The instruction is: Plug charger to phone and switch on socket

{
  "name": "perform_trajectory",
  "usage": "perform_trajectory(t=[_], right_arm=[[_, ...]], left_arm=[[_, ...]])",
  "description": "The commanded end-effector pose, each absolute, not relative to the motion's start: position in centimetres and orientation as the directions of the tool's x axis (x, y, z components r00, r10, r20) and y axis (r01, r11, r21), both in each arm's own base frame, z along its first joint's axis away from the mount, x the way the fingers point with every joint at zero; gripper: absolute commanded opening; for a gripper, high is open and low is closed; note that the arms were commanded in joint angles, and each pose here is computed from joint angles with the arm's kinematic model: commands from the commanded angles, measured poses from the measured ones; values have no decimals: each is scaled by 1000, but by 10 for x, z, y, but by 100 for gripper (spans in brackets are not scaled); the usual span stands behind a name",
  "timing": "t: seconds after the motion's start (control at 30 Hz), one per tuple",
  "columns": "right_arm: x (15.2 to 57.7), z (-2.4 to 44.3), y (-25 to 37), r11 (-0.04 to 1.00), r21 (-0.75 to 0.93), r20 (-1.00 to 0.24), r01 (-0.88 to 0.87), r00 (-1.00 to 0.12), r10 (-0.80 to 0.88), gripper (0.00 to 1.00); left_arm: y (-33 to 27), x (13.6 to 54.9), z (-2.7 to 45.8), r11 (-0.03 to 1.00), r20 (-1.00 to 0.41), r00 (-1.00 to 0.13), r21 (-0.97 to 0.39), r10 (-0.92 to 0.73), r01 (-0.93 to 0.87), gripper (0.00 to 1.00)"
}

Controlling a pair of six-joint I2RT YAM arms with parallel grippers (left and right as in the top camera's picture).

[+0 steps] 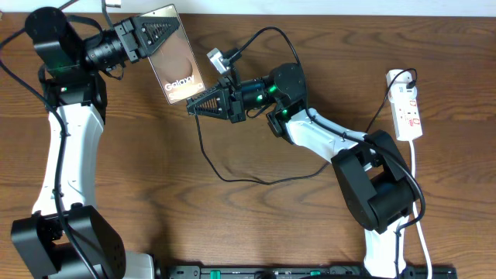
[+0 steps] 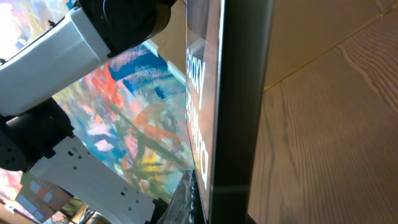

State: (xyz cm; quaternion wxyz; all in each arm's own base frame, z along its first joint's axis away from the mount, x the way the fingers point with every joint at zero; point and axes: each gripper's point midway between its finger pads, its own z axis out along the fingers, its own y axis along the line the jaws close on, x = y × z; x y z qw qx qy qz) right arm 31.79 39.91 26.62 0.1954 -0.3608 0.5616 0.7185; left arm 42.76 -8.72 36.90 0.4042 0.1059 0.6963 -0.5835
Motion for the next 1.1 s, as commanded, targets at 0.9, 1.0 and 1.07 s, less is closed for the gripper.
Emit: perform_trajectory(t=[0.9, 1.0, 1.07], right_arm=[[346, 287, 396, -239, 644, -746, -727, -666, 17, 99], [351, 287, 389, -231, 650, -742, -725, -671, 19, 99], [355, 286, 385, -226, 657, -736, -719, -677, 17, 99]], left_arm=[[-77, 424, 370, 300, -696, -644, -718, -318, 628, 7], [-61, 428, 370, 326, -693, -633, -721, -347, 611, 7], [-45, 433, 365, 351, -665, -637, -746, -390, 565, 8]])
